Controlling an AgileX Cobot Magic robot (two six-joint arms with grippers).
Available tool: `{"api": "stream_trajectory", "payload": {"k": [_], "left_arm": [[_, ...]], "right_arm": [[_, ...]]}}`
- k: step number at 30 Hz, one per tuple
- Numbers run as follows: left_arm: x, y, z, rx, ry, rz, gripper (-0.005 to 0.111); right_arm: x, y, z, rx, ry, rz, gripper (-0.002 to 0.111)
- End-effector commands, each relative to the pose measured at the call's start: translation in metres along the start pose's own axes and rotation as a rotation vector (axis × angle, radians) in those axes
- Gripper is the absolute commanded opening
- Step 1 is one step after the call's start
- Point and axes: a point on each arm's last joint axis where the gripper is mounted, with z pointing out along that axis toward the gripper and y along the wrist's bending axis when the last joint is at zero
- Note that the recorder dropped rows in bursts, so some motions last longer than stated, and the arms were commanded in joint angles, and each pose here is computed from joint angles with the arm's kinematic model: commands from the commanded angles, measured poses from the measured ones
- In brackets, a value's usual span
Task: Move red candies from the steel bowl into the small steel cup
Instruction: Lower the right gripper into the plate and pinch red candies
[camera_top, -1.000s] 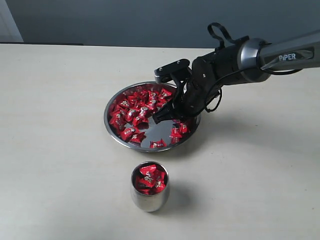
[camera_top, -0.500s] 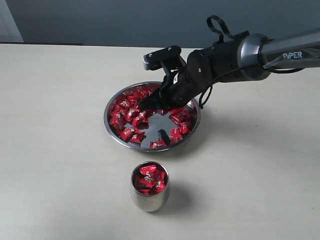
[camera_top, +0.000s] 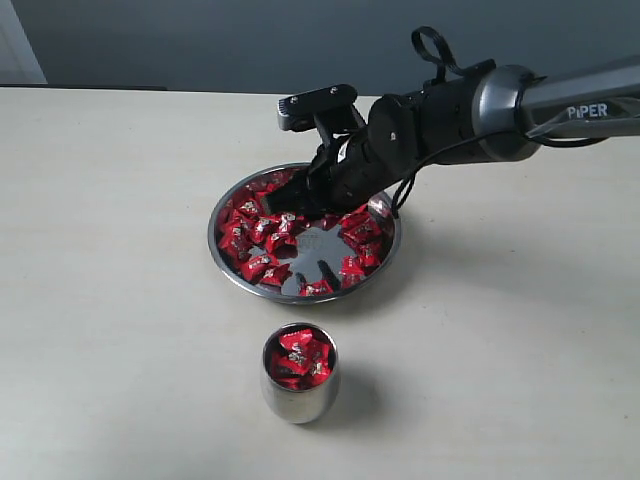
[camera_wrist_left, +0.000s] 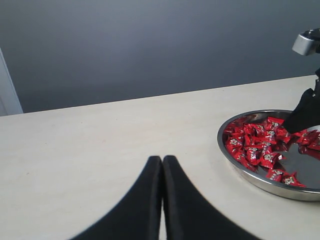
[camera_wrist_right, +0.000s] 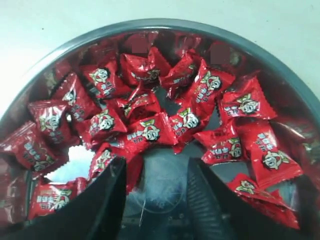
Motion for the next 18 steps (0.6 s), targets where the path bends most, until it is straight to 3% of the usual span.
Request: {"api": "stream_trajectory", "payload": {"k": [1,11,18], "left_arm": [[0.001,0.0,0.0,-0.001,-0.006,-0.002,0.002],[0.001,0.0,0.0,-0.001,-0.006,-0.002,0.002],[0.001,0.0,0.0,-0.001,-0.006,-0.002,0.002]], "right_arm": [[-0.002,0.001,0.003,-0.016,-0.025,0.065,0.041],[0.0,0.022,0.033,-0.05,0.002,0.058,0.041],[0.005,0.022,0.046,-0.05,0.055,0.046,0.04]]}}
